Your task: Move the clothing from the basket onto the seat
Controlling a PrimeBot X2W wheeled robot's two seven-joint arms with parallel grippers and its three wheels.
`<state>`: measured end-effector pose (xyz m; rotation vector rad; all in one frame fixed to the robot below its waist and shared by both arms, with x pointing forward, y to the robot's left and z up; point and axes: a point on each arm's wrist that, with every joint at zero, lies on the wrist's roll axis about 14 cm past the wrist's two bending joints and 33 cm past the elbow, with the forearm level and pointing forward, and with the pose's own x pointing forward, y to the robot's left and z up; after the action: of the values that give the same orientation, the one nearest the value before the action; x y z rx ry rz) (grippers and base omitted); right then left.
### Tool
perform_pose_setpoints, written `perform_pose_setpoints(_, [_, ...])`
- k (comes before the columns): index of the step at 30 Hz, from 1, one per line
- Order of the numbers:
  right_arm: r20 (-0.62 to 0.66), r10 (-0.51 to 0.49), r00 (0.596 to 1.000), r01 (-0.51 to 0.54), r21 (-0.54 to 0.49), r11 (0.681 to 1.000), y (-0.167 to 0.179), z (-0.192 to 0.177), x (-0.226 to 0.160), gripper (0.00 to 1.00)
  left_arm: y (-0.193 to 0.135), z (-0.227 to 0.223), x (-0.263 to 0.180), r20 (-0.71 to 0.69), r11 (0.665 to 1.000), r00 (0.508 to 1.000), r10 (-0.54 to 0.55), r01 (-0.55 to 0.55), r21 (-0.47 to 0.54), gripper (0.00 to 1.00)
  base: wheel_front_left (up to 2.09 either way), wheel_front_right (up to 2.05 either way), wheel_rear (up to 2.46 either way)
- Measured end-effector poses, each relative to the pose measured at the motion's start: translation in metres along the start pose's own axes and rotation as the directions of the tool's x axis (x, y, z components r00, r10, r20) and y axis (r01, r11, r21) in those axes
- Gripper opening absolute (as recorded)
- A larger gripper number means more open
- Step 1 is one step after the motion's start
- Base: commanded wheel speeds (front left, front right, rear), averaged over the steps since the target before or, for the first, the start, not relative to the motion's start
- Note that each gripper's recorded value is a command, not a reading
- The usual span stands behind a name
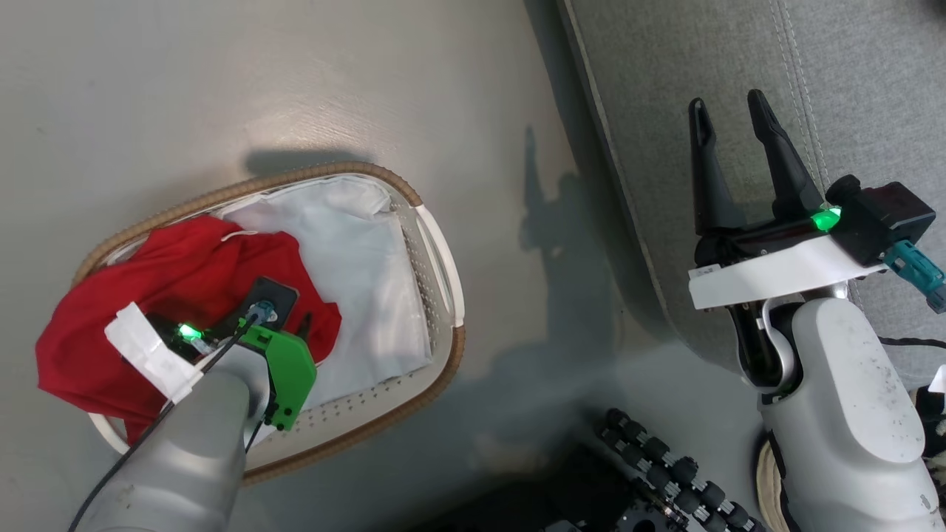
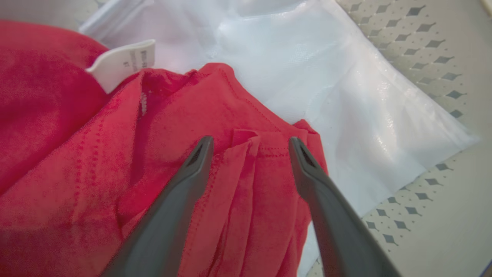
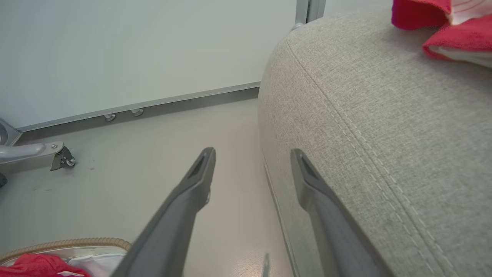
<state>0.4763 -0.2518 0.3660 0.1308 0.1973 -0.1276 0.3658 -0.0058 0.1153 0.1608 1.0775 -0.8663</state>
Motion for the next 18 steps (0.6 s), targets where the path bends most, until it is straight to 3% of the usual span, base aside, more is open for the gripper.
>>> perform_pose_setpoints(9, [-0.044, 0.004, 0.999, -0.004, -0.008, 1.000, -0.001, -0.019, 0.003, 1.00, 0.005, -0.030, 0.022, -0.193, 0.997, 0.981, -0.005, 0.020, 0.075, 1.00, 0.00, 0.00, 0.00])
perform_pose_setpoints(18, [-0.051, 0.015, 0.999, -0.015, -0.008, 1.000, 0.002, -0.025, 0.009, 1.00, 0.007, -0.047, 0.029, -0.252, 0.995, 0.968, 0.006, 0.018, 0.094, 1.00, 0.00, 0.00, 0.00])
